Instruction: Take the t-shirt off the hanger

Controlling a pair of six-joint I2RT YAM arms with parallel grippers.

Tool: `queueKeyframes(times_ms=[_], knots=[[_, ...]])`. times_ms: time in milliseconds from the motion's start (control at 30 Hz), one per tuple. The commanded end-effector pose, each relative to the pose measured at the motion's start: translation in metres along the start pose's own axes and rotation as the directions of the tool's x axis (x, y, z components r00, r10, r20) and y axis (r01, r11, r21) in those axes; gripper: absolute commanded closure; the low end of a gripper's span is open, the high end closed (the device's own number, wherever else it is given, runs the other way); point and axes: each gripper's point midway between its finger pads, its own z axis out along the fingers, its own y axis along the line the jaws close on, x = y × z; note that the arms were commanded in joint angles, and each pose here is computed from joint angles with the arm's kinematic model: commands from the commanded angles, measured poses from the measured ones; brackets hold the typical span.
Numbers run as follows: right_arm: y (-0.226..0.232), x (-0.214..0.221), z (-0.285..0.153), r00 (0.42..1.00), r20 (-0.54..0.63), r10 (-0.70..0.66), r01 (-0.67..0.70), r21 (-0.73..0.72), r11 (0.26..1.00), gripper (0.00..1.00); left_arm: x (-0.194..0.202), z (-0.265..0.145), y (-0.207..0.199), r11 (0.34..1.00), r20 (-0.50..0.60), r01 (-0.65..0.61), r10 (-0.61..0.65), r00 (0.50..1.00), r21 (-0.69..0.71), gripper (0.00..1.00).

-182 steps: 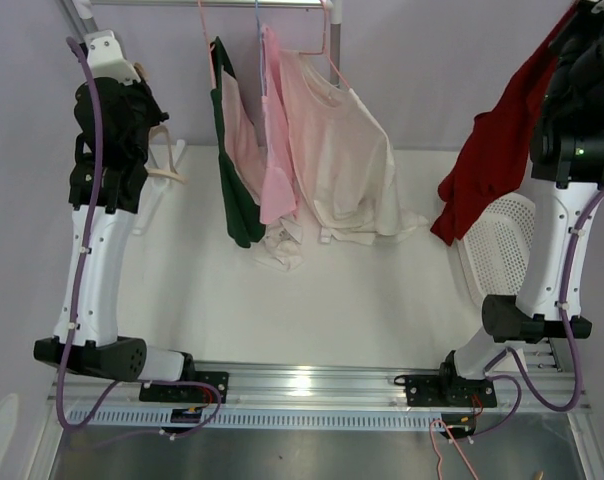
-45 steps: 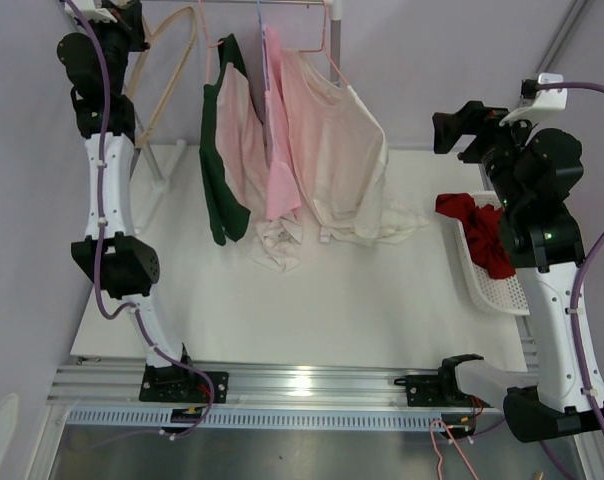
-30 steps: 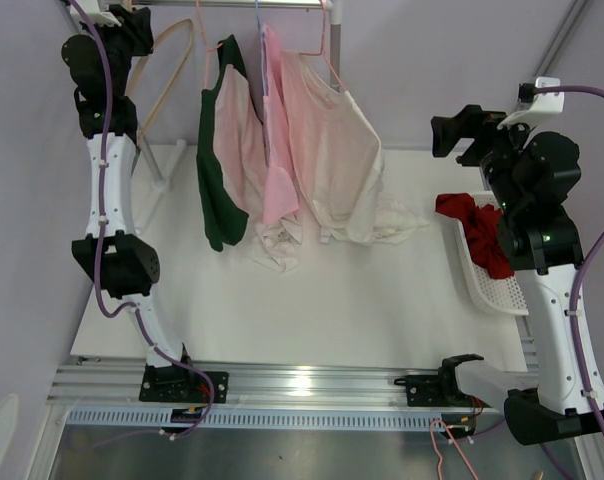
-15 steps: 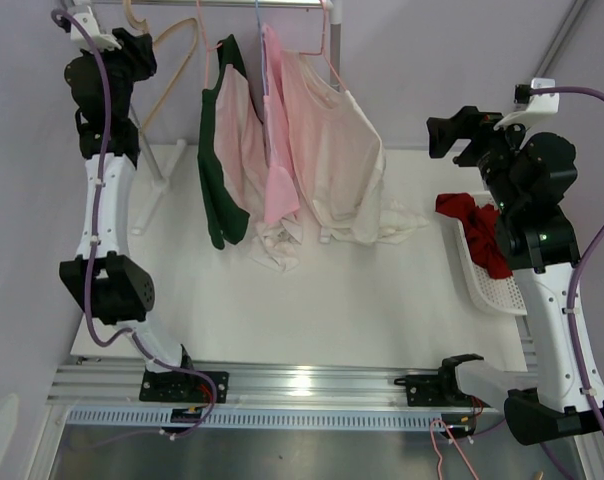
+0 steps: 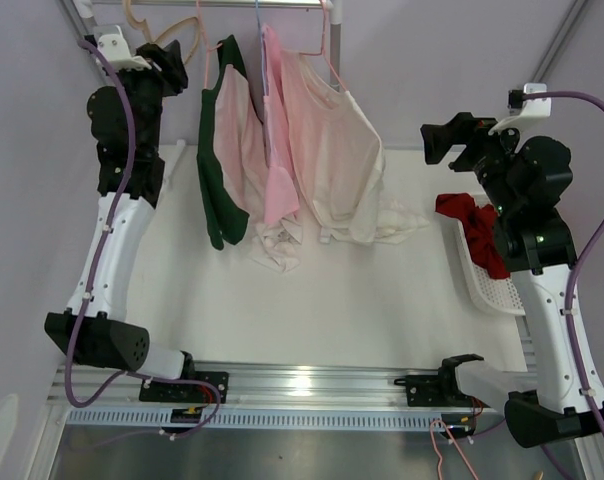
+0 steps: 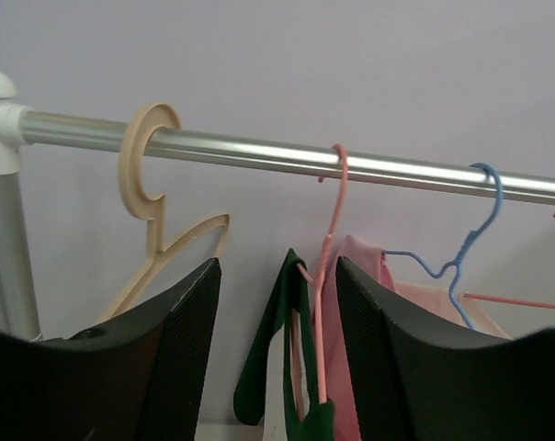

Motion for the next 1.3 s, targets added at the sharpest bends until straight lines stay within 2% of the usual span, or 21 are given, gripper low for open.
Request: queueKeyframes(times_ms=[0, 133, 167, 200, 233, 267, 300, 333, 467, 500, 867, 1100, 1233, 1267], knots=[[0.012, -0.018, -0.009, 0.998, 0.059, 0.013, -0.01, -0.044, 0.999, 0.0, -0.011, -0.004, -0.013, 0.997, 0.034, -0.052, 0.05, 0.998, 0.051, 0.42], [0.014, -0.018, -0.01, 0.998, 0.06, 0.014, -0.011, -0.053, 0.999, 0.01, -0.004, 0.003, -0.029, 0.99, -0.016, -0.043, 0.046, 0.999, 0.134, 0.44], [0.014, -0.02, -0.012, 0.998, 0.065, 0.012, -0.009, -0.052, 0.999, 0.01, 0.011, 0.008, -0.028, 0.99, -0.048, -0.047, 0.054, 0.997, 0.133, 0.45], [0.014, -0.02, -0.013, 0.998, 0.066, 0.012, -0.009, -0.053, 0.999, 0.0, -0.008, 0.013, -0.03, 0.99, -0.022, -0.051, 0.054, 0.998, 0.132, 0.45], [0.014, -0.02, -0.013, 0.998, 0.065, 0.011, -0.008, -0.051, 0.999, 0.01, 0.008, 0.013, -0.03, 0.988, -0.091, -0.058, 0.072, 0.993, 0.145, 0.45], [0.014, -0.021, -0.014, 0.998, 0.067, 0.009, -0.006, -0.051, 0.999, 0.01, 0.018, 0.015, -0.033, 0.985, -0.129, -0.06, 0.081, 0.988, 0.163, 0.45], [0.013, -0.021, -0.014, 0.998, 0.067, 0.009, -0.006, -0.048, 0.999, 0.01, 0.011, 0.023, -0.037, 0.981, -0.127, -0.063, 0.087, 0.988, 0.182, 0.45], [0.013, -0.021, -0.015, 0.998, 0.068, 0.009, -0.006, -0.047, 0.999, 0.0, 0.026, 0.022, -0.041, 0.976, -0.183, -0.054, 0.093, 0.979, 0.21, 0.45], [0.014, -0.022, -0.016, 0.997, 0.071, 0.008, -0.004, -0.047, 0.999, 0.01, 0.036, 0.03, -0.045, 0.972, -0.236, -0.044, 0.099, 0.967, 0.23, 0.45], [0.014, -0.023, -0.017, 0.997, 0.074, 0.007, -0.004, -0.048, 0.999, 0.01, 0.026, 0.032, -0.046, 0.972, -0.218, -0.046, 0.098, 0.971, 0.231, 0.45], [0.012, -0.02, -0.023, 0.997, 0.074, 0.006, -0.003, -0.037, 0.999, 0.01, 0.07, 0.038, -0.031, 0.983, -0.316, -0.065, 0.118, 0.941, 0.172, 0.48], [0.011, -0.018, -0.025, 0.998, 0.068, 0.004, -0.001, -0.034, 0.999, 0.01, 0.079, 0.046, -0.028, 0.984, -0.317, -0.075, 0.124, 0.94, 0.162, 0.49], [0.009, -0.019, -0.026, 0.997, 0.075, 0.0, 0.002, -0.024, 1.0, 0.01, 0.089, 0.051, -0.028, 0.986, -0.323, -0.062, 0.111, 0.94, 0.158, 0.55], [0.008, -0.018, -0.026, 0.997, 0.073, 0.002, 0.0, -0.021, 1.0, 0.01, 0.093, 0.051, -0.029, 0.985, -0.332, -0.058, 0.11, 0.937, 0.162, 0.6]])
